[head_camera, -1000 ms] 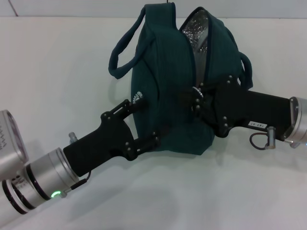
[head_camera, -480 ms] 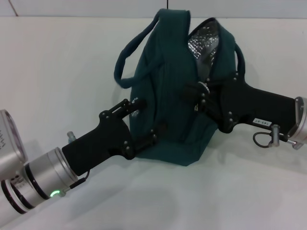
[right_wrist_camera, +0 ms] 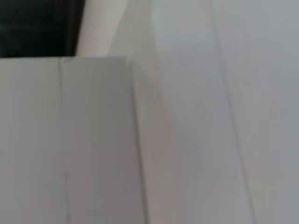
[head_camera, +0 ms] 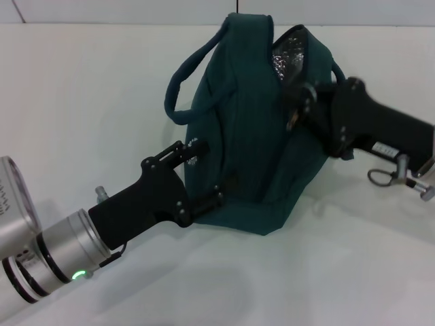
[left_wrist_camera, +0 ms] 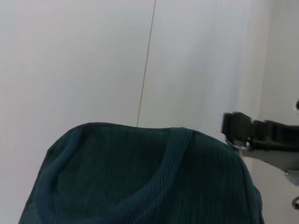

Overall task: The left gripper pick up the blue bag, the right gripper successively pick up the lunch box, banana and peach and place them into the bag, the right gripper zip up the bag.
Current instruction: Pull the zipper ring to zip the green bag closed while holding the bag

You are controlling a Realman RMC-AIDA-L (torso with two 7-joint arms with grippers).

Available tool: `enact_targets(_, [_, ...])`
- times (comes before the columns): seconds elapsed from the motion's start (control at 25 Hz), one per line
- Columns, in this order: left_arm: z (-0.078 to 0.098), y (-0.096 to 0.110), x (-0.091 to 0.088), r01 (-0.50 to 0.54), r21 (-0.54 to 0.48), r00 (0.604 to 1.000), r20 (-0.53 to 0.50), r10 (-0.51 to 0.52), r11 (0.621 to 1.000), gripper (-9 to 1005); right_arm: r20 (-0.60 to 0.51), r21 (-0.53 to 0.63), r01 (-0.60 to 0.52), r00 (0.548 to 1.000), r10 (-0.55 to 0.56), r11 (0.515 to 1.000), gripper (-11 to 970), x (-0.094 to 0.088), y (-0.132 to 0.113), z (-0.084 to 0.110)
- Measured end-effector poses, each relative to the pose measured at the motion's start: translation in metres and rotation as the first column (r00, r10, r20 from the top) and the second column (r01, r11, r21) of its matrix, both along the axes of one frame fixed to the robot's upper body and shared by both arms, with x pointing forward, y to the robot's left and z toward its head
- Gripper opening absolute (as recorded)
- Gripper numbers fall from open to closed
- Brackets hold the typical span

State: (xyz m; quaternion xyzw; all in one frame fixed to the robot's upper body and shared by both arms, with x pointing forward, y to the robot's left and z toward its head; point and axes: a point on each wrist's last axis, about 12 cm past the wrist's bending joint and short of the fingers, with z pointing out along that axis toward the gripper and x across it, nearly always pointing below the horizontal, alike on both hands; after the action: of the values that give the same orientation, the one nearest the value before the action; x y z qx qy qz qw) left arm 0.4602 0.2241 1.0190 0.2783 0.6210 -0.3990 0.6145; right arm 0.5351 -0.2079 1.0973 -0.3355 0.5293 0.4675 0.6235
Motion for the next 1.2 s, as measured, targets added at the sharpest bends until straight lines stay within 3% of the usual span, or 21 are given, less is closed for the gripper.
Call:
enact_targets(0.28, [0.001,0.000,0.001,-0.011,-0.005,1.000,0.004,0.011,1.000,652,-0.012,0.084,0.083,0.997,-0.083,0.993,35,0.004,-0.006,0.004])
enact_targets(0.72, [0.013,-0.011,0.012,0.060,-0.034,0.997,0.054,-0.059,0.998,213,-0.001,0.077,0.081,0.997,-0.081,0.994,34,0.003,-0.003,0.002])
enact_targets(1.08, [0.015,-0.004,0.017,-0.007,-0.057,0.998,0.062,0.010,0.998,255,0.014,0.051,-0.006,1.000,0.005,0.999,34,0.001,0.012,0.004])
enact_targets(1.2, [0.017,0.006,0.025,-0.117,-0.078,0.990,0.063,0.122,0.990,306,0.019,0.045,-0.022,1.000,0.021,0.999,34,0.002,0.016,0.005])
